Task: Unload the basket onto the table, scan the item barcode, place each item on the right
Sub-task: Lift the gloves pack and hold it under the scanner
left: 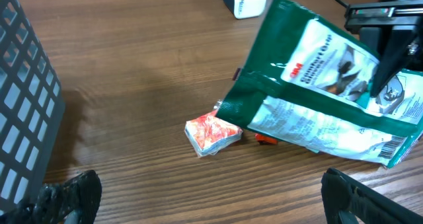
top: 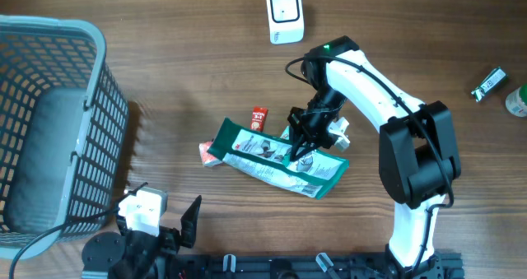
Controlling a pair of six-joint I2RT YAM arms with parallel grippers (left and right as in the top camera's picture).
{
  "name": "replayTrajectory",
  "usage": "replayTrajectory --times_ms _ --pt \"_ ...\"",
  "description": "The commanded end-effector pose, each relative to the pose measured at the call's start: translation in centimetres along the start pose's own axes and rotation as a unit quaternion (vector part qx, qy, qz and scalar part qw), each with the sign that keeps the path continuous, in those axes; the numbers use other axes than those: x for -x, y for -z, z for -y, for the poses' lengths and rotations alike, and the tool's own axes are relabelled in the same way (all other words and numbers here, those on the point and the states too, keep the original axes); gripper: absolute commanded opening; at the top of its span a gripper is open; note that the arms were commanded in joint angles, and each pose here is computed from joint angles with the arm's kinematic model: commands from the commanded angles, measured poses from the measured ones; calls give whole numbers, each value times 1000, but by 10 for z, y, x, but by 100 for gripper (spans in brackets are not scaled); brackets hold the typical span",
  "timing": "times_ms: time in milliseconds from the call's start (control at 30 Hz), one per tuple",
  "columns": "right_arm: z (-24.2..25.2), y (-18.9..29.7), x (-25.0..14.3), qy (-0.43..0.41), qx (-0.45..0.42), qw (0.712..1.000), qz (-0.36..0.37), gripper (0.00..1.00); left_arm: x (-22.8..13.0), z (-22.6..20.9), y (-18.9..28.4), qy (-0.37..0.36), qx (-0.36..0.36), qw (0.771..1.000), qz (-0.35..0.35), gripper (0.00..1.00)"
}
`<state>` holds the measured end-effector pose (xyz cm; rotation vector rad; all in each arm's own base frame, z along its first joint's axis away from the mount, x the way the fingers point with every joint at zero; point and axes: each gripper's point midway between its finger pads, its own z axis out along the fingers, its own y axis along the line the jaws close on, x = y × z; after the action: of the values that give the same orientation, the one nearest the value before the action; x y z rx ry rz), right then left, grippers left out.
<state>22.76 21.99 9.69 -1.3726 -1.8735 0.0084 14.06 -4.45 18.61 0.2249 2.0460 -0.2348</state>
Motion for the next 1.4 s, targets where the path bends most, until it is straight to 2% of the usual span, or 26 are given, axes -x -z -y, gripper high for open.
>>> replayTrajectory --times_ms 0,100,233,433,500,633,733,800,867,933,1067,1100,1167,1367 --pt "9 11 1 112 1 993 29 4 1 2 1 4 -6 1000 4 100" --pt "15 21 -14 200 25 979 17 4 1 2 1 4 -6 1000 4 100" --pt "34 42 -44 324 77 943 3 4 1 2 1 4 -6 1000 4 100" --pt "63 68 -69 430 135 892 26 4 1 2 1 4 -6 1000 4 100" --pt "71 73 -74 480 148 864 37 4 1 2 1 4 -6 1000 4 100" --pt "84 89 -91 584 194 785 70 4 1 2 1 4 -6 1000 4 100" --pt "80 98 -102 610 224 757 72 4 1 2 1 4 -6 1000 4 100" --pt "81 102 -121 642 251 724 36 4 1 2 1 4 -6 1000 4 100" --pt "74 108 -128 673 268 688 44 4 1 2 1 4 -6 1000 4 100" --pt "60 116 -131 688 289 662 73 4 1 2 1 4 -6 1000 4 100" --pt "15 148 -118 689 325 613 209 4 1 2 1 4 -6 1000 4 100" --pt "3 160 -111 678 334 605 250 4 1 2 1 4 -6 1000 4 100" --pt "-20 182 -94 637 350 610 316 4 1 2 1 4 -6 1000 4 100" --pt "-93 201 -88 647 403 571 305 4 1 2 1 4 -6 1000 4 100"
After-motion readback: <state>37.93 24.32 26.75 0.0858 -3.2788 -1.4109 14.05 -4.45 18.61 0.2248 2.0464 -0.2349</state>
